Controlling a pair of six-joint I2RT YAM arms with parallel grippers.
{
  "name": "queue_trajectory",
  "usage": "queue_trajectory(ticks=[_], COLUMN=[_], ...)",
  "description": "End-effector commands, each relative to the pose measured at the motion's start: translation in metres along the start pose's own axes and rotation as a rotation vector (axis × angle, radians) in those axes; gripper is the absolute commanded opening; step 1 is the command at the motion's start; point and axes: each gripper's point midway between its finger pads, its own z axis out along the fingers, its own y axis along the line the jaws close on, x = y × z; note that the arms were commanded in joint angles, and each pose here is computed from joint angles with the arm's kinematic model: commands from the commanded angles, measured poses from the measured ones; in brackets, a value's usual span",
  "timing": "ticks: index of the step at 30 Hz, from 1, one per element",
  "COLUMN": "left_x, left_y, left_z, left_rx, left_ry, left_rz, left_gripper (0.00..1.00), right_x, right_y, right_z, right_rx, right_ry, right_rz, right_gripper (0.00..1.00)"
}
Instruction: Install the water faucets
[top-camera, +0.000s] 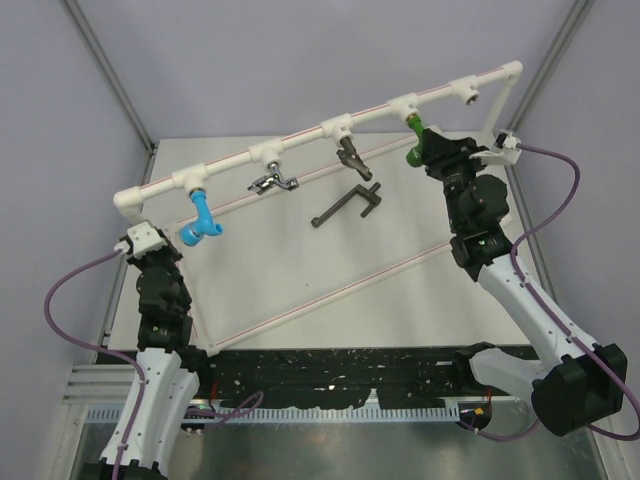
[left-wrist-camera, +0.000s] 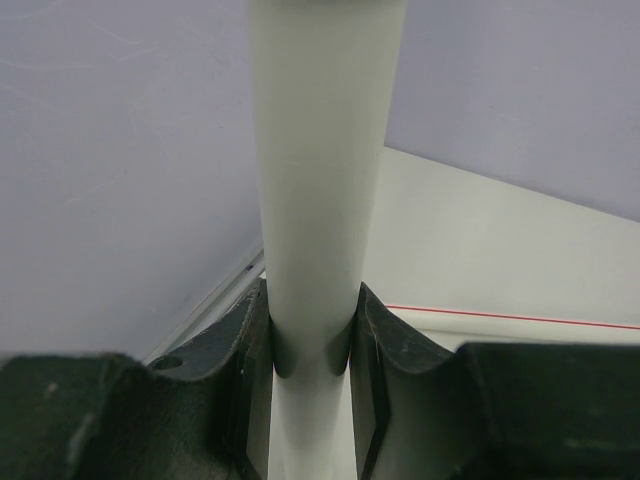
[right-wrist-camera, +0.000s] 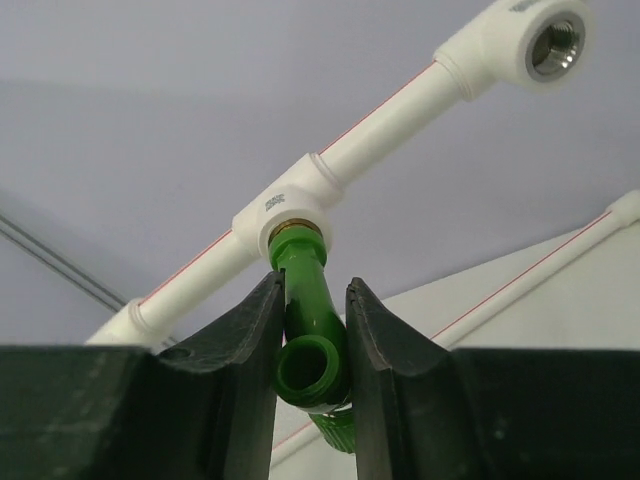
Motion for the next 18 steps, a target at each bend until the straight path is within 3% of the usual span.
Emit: queue_trajectory(ticks=[1, 6, 10, 15, 18], left_x=[-0.052, -0.052, -0.053, -0.054, -0.054], left_y=[-0.026, -0.026, -0.025, -0.024, -0.025], left_z=[-0.005, -0.005, -0.006, -0.006, -0.006], left_rx=[0.135, 0.135, 0.133, 0.128, 0.133], left_ry=[-0.165, -0.166, -0.169, -0.173, -0.171], left_rz=[-0.119, -0.122, -0.124, -0.125, -0.127], left_gripper=[0.00, 0.00, 0.00, 0.00, 0.00], right_x=[0.026, 0.031, 0.018, 0.004, 0.001], right_y=[0.039, 0.041, 0.046, 0.052, 0.051], right_z=[-0.010, -0.010, -0.007, -0.012, -0.016], right_rx=[-0.062, -0.032, -0.044, -0.086, -0.100], right_ry=[0.120, 0.132, 0.105, 0.076, 0.072], right_rz=[0.559, 0.837, 0.847, 0.721, 0.659], right_gripper=[0.05, 0.05, 0.08, 0.57, 0.70])
